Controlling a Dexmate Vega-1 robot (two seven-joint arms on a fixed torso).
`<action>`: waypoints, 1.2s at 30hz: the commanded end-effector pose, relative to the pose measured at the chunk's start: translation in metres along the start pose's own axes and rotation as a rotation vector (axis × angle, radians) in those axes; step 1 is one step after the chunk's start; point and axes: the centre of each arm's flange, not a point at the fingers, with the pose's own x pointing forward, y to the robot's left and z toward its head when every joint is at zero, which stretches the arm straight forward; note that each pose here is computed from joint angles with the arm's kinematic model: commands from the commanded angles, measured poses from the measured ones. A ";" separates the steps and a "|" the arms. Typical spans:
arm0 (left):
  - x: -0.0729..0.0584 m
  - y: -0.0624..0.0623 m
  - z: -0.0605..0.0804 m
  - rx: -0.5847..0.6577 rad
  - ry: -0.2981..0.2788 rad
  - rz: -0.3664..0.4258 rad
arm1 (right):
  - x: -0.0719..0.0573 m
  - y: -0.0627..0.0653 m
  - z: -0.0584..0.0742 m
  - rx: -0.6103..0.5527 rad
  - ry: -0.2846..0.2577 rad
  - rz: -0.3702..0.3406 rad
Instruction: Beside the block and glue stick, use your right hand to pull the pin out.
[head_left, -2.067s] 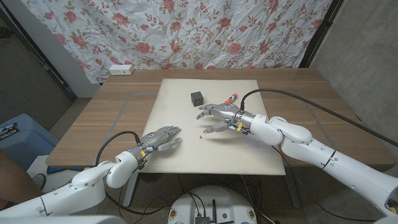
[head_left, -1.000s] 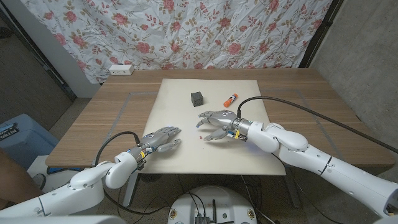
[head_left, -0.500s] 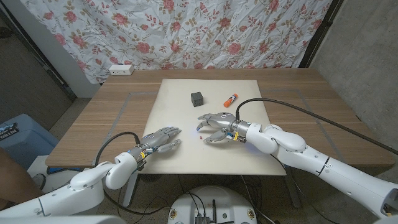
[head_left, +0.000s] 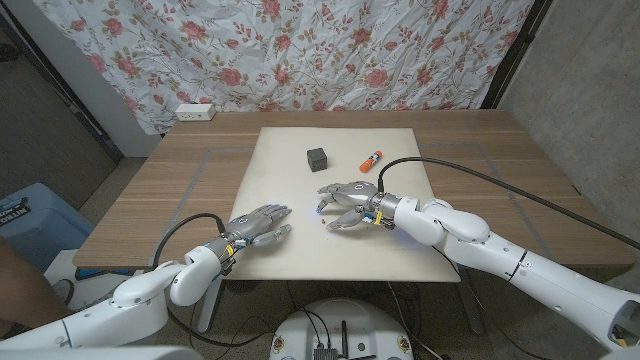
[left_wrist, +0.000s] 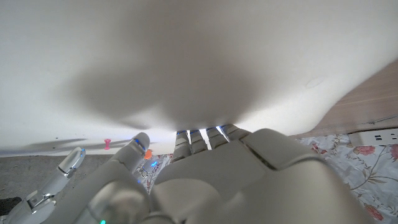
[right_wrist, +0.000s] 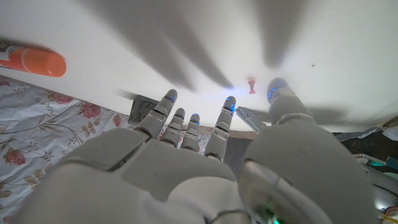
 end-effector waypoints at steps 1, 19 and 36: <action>0.000 -0.001 0.000 -0.001 0.003 0.001 | 0.003 0.002 0.000 0.029 -0.009 -0.001; -0.005 -0.005 0.003 0.001 0.003 -0.003 | 0.005 0.010 0.003 0.065 -0.001 -0.038; -0.007 -0.004 0.002 0.010 0.005 -0.001 | -0.002 0.016 -0.002 0.079 0.004 -0.080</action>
